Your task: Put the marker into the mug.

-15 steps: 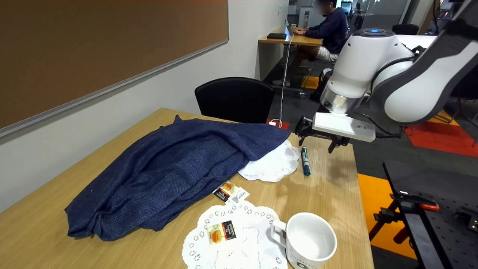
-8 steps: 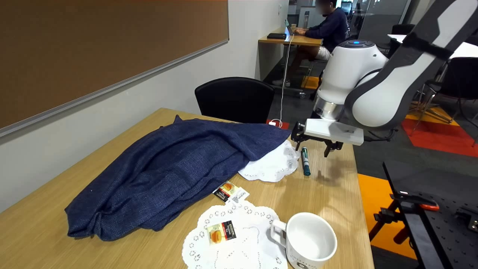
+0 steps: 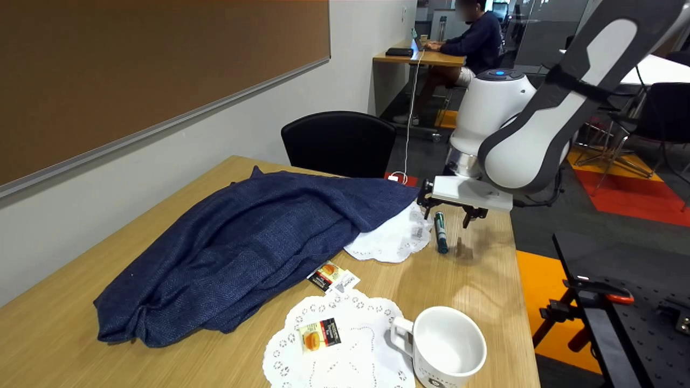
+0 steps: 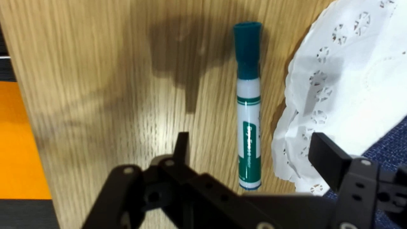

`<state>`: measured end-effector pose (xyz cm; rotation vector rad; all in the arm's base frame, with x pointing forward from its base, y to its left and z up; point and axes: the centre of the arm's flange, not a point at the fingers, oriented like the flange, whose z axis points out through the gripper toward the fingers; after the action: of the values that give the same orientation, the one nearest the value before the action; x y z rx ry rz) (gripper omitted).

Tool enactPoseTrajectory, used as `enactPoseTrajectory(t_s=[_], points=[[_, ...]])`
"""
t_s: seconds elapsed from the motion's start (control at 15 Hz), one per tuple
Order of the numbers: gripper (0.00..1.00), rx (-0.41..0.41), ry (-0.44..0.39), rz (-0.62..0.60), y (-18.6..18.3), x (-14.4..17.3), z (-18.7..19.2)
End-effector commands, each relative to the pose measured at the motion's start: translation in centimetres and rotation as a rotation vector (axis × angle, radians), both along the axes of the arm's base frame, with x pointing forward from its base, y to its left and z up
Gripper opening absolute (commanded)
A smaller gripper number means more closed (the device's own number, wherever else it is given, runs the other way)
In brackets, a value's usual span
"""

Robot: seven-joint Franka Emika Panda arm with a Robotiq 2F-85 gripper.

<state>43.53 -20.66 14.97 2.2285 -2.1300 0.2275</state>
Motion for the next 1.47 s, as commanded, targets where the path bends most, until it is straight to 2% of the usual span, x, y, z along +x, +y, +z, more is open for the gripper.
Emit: enactPoseTrajectory(t_s=[0.0, 0.4, 0.53, 0.6, 0.67, 0.93, 1.4], points=[[0.65, 0.007, 0.024, 0.003, -0.5, 0.7, -0.5], [0.18, 0.005, 0.04, 0.0, -0.6, 0.9, -1.2], [0.04, -0.001, 0.041, 0.007, -0.3, 0.9, -1.2], [0.01, -0.003, 0.039, 0.013, -0.1, 0.9, -1.0], [0.04, -0.006, 0.036, 0.022, 0.1, 0.8, -0.6], [0.05, -0.004, 0.03, 0.094, 2.0, 0.6, 1.3], [0.05, -0.019, -0.007, 0.318, 5.2, 1.1, 8.5]])
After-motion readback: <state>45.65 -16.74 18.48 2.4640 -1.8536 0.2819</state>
